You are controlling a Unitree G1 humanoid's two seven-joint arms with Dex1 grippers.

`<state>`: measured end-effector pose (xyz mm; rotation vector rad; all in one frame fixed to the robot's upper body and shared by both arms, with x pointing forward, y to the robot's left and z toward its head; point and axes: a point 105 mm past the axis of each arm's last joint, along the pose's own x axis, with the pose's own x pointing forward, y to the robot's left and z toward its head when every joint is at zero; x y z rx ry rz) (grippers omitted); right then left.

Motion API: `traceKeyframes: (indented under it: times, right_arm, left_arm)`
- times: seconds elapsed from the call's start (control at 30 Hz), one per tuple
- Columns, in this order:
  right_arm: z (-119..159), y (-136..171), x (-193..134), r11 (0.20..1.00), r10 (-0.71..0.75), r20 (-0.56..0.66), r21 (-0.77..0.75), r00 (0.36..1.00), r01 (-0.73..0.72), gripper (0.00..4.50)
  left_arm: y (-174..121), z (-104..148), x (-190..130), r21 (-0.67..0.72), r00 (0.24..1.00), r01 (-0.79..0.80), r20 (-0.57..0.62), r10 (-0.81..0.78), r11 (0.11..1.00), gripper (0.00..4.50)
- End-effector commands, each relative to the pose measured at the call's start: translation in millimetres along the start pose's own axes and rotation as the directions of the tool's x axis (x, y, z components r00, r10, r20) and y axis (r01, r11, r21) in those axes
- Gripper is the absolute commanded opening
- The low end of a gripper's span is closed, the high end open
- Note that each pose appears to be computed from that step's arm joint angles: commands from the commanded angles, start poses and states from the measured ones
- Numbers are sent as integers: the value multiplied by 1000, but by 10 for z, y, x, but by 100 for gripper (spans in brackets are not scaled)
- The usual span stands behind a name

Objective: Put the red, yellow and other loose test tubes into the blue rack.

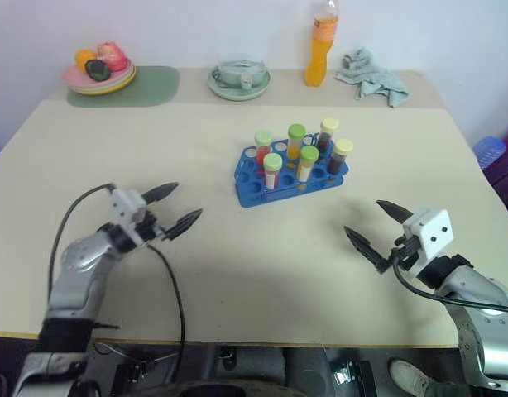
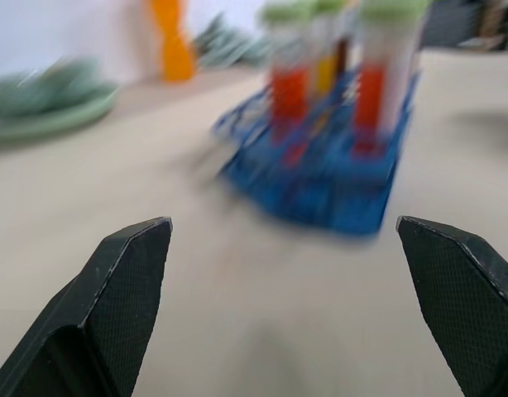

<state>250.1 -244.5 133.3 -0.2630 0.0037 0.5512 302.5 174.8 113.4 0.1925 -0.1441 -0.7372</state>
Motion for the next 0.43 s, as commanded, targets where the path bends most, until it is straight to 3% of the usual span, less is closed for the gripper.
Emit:
traceKeyframes:
  times: [0.03, 0.43]
  right_arm:
    - [13, -101, -67, 999, -2, 7, -35, 1000, 3, 450]
    - [-200, -205, -130, 999, 44, -24, -10, 999, -44, 450]
  left_arm:
    - [59, 183, -223, 46, 997, -66, 39, 64, 997, 444]
    - [-33, 160, -435, -23, 990, -133, -39, 132, 991, 444]
